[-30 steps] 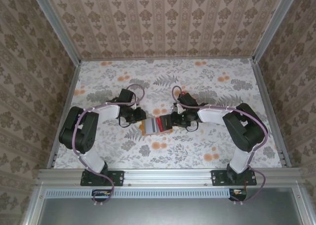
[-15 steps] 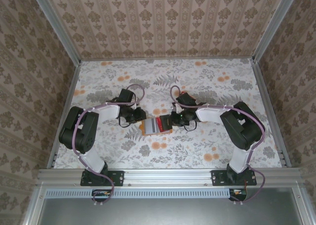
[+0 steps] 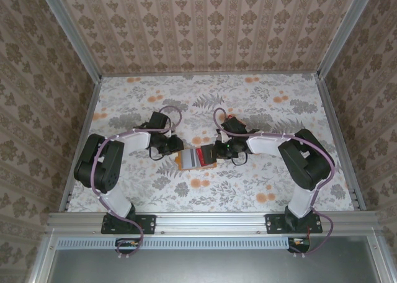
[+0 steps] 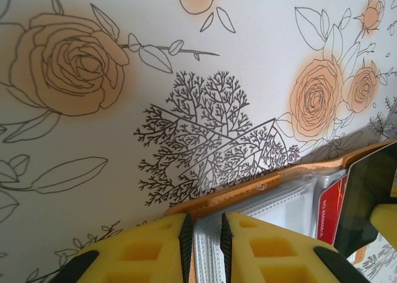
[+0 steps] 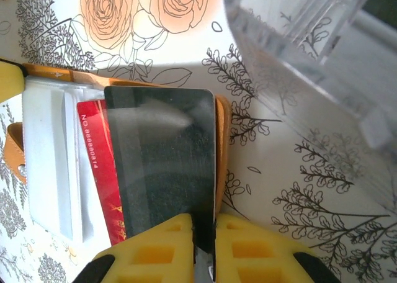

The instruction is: Put the credit cards into the card holder

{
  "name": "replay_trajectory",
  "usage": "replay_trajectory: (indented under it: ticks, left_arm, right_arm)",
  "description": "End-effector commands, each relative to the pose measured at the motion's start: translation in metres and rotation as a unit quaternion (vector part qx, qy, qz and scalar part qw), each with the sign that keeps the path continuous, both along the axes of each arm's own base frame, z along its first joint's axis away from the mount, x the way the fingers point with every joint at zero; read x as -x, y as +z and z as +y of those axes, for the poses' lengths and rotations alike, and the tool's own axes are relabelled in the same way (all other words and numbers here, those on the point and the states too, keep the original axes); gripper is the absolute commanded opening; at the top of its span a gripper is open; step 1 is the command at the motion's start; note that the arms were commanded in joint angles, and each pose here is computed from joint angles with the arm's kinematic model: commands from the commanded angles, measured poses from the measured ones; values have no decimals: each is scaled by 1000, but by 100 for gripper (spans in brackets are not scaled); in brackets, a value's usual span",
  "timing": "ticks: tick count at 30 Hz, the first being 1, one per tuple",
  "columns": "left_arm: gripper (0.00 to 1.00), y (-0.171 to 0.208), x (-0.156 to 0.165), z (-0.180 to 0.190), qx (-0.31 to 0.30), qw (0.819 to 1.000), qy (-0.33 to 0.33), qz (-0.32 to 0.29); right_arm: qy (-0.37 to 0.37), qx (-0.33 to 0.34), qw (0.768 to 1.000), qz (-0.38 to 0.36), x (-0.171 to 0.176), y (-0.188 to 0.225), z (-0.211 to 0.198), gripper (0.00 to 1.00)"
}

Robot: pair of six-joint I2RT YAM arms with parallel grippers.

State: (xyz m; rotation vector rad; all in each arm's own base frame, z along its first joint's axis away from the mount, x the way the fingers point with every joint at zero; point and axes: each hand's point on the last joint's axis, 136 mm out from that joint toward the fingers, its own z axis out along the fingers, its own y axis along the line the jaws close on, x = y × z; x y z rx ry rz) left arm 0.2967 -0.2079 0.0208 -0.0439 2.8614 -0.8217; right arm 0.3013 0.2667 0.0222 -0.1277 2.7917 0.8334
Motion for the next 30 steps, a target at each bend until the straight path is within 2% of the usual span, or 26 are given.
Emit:
replay_trajectory:
  ticks: [1, 7, 13, 16, 19, 30]
  left_arm:
    - [23, -47, 47, 17, -57, 994, -7, 92]
    - [23, -47, 46, 17, -56, 994, -7, 92]
    - [23, -46, 46, 17, -56, 994, -7, 91]
    - [22, -46, 44, 16, -56, 994, -8, 91]
    - [22, -44, 43, 16, -55, 994, -7, 89]
    - [23, -42, 41, 15, -55, 994, -8, 89]
  right_arm:
    - [11, 23, 1000, 0, 12, -3, -5, 11]
    - [11, 29, 1000, -1, 13, 1, -11, 8]
    - [7, 35, 999, 0, 13, 2, -19, 12]
    - [5, 33, 999, 2, 13, 3, -21, 7]
    - [4, 31, 1000, 1, 12, 5, -23, 7]
    - [6, 9, 1000, 12, 12, 3, -16, 13]
